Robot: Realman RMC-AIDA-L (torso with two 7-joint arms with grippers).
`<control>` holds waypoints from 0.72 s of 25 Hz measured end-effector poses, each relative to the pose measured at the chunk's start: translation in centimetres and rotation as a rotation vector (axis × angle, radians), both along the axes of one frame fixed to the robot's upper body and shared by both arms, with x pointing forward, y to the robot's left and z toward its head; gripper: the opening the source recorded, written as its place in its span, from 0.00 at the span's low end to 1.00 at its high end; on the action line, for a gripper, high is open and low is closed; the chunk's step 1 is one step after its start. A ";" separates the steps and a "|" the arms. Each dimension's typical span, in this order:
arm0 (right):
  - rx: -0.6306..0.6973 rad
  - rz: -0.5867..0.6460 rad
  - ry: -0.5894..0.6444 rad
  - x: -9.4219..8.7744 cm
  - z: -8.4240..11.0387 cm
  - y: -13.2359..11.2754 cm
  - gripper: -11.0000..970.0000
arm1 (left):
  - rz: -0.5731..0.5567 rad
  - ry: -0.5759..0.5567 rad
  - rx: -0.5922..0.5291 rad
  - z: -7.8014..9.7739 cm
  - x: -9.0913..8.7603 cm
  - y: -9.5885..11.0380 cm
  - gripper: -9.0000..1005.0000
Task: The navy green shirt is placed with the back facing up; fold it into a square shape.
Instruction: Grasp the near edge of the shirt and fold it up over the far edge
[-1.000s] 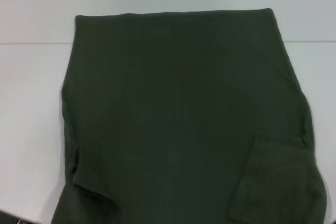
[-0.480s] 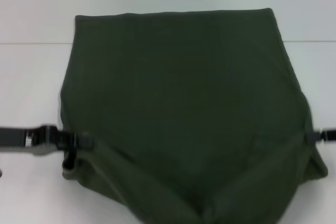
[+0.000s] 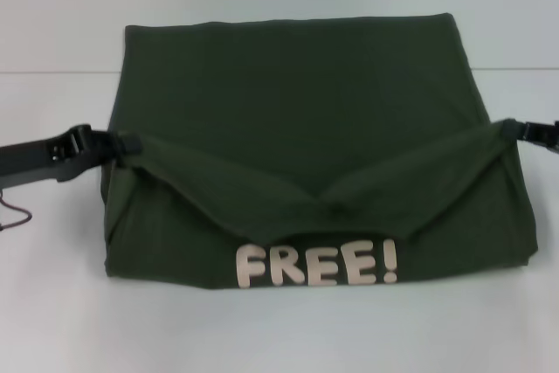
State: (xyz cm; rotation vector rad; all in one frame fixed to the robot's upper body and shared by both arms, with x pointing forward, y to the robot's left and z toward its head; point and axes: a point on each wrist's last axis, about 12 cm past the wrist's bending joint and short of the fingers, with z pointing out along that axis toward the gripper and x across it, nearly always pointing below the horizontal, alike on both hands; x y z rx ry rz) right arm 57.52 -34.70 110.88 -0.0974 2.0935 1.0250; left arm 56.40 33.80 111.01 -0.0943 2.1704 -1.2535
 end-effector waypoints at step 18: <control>-0.159 -0.232 -0.107 3.8 -3.5 4.1 0.07 | 0.272 -0.106 -0.002 -2.4 2.7 -1.6 0.04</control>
